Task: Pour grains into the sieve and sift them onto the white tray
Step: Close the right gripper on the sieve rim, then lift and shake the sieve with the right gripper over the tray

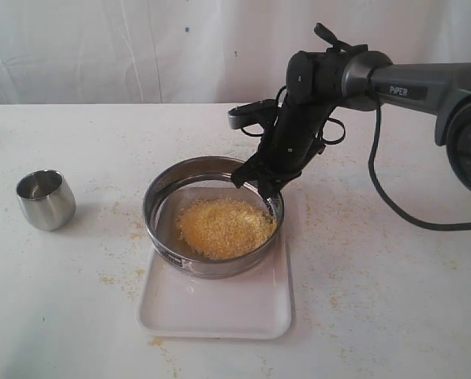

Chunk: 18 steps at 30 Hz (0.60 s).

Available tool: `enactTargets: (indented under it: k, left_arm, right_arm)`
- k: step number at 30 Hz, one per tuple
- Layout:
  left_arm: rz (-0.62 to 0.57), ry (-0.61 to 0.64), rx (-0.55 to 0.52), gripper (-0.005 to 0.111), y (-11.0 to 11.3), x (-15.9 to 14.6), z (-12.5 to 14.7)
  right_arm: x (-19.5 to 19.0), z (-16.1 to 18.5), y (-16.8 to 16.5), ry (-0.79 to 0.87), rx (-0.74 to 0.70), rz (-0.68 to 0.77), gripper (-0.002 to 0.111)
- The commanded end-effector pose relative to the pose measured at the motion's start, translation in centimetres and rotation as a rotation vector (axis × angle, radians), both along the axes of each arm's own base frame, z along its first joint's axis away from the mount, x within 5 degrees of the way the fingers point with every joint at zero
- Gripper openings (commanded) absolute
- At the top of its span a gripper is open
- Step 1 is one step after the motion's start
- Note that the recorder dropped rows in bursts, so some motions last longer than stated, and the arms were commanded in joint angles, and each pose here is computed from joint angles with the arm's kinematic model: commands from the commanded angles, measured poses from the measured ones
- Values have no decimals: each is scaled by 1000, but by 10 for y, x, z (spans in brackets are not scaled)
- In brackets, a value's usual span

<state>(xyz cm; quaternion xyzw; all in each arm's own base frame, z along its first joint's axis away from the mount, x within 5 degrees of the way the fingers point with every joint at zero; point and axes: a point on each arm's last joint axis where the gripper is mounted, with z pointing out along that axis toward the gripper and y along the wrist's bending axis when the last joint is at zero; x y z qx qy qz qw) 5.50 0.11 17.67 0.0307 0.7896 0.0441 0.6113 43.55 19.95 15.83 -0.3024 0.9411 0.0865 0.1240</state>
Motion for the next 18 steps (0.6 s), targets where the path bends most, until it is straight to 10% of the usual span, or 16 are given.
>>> enactTargets:
  k: [1, 18]
  left_arm:
    - [4, 0, -6, 0, 0, 0, -1]
    - [4, 0, -6, 0, 0, 0, -1]
  right_arm:
    - [4, 10, 2, -28, 3, 0, 0]
    - [-11, 60, 1, 86, 20, 11, 0]
